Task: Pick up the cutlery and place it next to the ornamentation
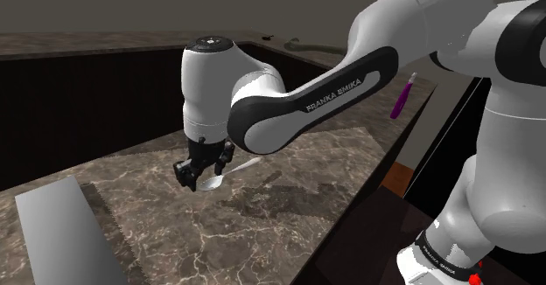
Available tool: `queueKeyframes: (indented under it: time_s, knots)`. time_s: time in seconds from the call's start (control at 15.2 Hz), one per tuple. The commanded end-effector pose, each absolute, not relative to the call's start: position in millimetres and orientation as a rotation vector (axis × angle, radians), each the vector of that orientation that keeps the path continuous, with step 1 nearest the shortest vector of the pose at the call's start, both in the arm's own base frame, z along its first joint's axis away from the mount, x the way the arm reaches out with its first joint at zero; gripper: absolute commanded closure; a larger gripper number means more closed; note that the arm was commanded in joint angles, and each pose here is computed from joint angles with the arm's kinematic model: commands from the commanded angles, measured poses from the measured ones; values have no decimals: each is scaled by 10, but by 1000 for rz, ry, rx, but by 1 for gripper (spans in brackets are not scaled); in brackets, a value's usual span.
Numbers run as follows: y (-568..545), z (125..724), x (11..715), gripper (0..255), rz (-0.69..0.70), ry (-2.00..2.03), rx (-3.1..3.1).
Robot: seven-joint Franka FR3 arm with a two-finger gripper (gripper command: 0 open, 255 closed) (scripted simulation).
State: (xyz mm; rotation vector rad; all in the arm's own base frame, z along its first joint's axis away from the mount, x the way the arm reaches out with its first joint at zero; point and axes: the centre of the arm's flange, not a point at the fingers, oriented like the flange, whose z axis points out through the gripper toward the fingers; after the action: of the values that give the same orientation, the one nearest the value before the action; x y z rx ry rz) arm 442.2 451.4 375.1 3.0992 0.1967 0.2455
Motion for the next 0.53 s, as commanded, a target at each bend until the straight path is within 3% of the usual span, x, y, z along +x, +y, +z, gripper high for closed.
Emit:
queueKeyframes:
  time_s: [0.0,0.46]
  knots:
    - [4523,3646,4414,255,246,197,3099]
    - [4523,3451,4414,255,246,197,3099]
